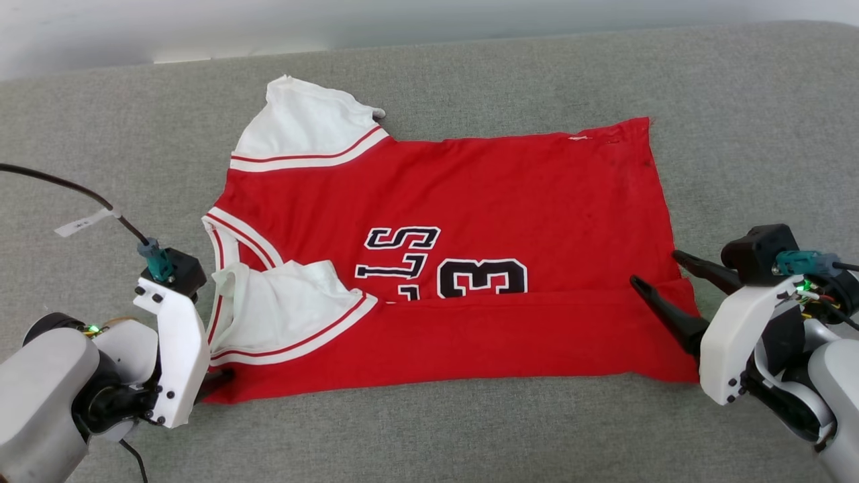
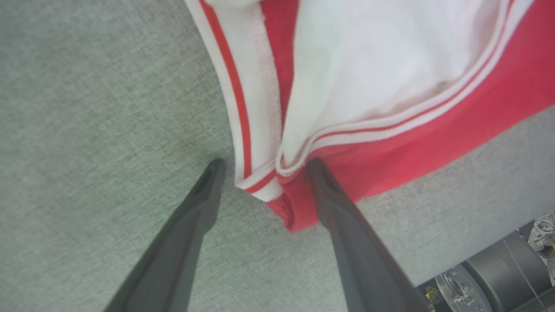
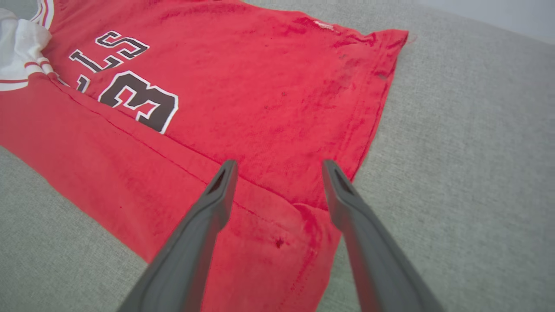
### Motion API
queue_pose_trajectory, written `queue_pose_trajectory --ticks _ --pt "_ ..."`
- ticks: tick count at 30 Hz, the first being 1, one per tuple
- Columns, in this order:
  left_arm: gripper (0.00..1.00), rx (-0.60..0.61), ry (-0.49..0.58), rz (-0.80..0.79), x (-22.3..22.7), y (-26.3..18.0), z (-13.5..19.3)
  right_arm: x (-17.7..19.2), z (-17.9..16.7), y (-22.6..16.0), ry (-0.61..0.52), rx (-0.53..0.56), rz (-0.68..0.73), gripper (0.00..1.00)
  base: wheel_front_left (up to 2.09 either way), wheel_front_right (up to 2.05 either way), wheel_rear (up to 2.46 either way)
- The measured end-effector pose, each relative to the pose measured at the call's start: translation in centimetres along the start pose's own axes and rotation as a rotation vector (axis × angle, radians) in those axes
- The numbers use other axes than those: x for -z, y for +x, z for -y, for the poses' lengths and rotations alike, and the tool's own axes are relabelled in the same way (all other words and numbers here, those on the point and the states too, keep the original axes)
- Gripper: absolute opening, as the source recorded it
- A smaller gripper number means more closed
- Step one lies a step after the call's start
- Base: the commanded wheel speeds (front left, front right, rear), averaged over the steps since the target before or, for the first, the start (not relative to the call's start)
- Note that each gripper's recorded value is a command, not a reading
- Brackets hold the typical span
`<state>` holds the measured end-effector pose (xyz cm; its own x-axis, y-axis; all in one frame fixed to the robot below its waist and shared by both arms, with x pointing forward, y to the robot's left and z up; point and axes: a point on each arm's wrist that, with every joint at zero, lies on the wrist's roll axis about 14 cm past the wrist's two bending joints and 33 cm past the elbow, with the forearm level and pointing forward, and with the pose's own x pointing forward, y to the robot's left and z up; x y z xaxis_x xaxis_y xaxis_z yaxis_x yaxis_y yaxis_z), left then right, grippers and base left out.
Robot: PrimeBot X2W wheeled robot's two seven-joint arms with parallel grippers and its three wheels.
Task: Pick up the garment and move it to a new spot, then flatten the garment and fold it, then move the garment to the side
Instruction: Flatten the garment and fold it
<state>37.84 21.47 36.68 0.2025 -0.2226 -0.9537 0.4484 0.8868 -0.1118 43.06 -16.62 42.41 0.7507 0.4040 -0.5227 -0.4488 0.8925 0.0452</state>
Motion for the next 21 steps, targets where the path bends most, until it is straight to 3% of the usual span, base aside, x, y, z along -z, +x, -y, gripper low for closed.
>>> queue_pose_trajectory --ticks 1,2,11,18,21 --pt "0.33 0.003 0.002 -0.001 0.0 0.0 0.0 -0.1 0.1 0.0 -0.001 0.001 0.002 1.00 0.00 0.00 0.00" --pt "0.00 0.003 0.003 0.002 0.0 0.0 0.0 -0.2 0.1 -0.1 -0.008 0.002 0.001 1.00 0.00 0.00 0.00" --pt "0.00 -0.014 0.094 0.083 -0.8 -1.6 0.6 -4.9 2.0 -1.9 -0.168 0.026 -0.011 1.00 0.00 0.00 0.00" --pt "0.00 -0.013 0.134 0.133 -0.8 -3.3 1.2 -1.9 2.4 -3.9 -0.240 -0.006 -0.334 1.00 0.00 0.00 0.00" --pt "0.00 -0.001 0.152 0.144 -0.9 -3.5 1.8 0.7 2.4 -4.5 -0.207 -0.031 -0.486 1.00 0.00 0.00 0.00"
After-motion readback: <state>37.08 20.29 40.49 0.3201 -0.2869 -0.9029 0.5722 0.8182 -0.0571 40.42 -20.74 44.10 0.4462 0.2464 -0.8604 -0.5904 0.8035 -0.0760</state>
